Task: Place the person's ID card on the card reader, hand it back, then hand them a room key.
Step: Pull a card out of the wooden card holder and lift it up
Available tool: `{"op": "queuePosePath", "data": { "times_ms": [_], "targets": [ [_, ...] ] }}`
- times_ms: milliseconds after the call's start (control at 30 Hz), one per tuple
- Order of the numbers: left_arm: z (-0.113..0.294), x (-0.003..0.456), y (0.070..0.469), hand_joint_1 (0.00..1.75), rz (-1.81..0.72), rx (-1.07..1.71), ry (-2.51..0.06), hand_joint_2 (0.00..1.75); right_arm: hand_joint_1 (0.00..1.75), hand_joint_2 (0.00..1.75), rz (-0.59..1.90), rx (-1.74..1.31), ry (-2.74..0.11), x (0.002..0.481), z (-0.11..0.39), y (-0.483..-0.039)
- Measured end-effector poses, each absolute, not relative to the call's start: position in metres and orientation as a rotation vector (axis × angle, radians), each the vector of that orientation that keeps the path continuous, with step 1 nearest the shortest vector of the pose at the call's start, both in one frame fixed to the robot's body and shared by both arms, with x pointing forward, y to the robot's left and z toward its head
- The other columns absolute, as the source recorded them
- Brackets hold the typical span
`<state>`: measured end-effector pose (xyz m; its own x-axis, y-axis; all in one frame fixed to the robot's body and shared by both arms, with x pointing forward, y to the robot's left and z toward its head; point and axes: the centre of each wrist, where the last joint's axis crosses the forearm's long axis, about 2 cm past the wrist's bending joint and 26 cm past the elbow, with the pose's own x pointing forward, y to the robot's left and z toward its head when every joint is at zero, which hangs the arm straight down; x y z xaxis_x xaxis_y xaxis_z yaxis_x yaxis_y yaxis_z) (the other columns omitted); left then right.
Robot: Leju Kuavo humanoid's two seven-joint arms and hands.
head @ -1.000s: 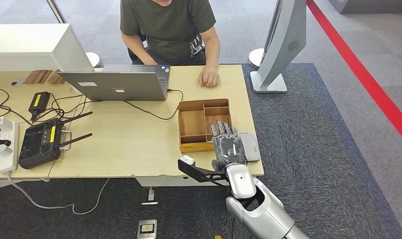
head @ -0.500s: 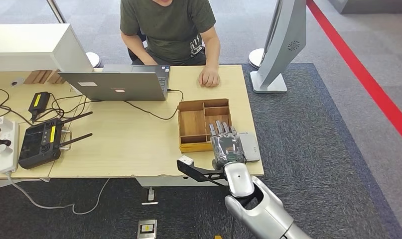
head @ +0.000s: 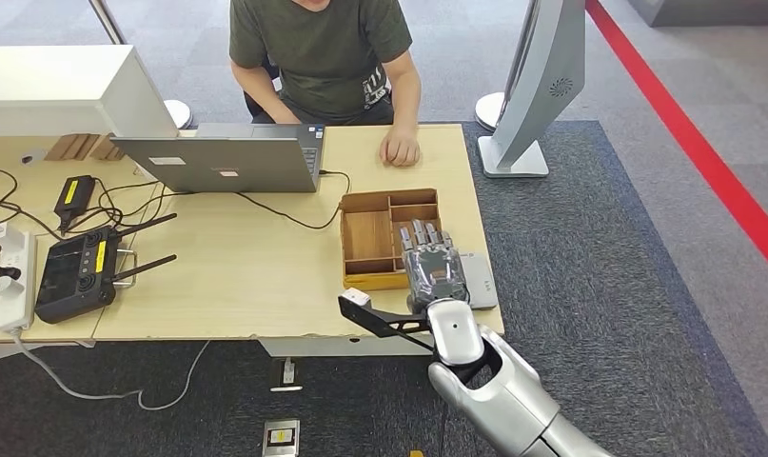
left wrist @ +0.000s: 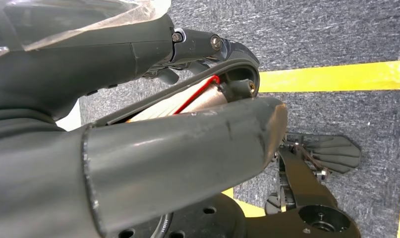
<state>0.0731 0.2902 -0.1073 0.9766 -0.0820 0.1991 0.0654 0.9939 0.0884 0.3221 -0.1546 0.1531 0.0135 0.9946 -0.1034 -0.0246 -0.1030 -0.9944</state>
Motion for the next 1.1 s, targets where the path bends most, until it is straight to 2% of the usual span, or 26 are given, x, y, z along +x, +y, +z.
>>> {"op": "queuePosePath", "data": {
  "times_ms": [1100],
  "targets": [
    [-0.107,0.073,0.296,0.0,-0.126,0.066,-0.205,0.0,0.0,1.75,1.369,-1.349,-1.004,0.365,0.123,-0.173]
  ]
}}
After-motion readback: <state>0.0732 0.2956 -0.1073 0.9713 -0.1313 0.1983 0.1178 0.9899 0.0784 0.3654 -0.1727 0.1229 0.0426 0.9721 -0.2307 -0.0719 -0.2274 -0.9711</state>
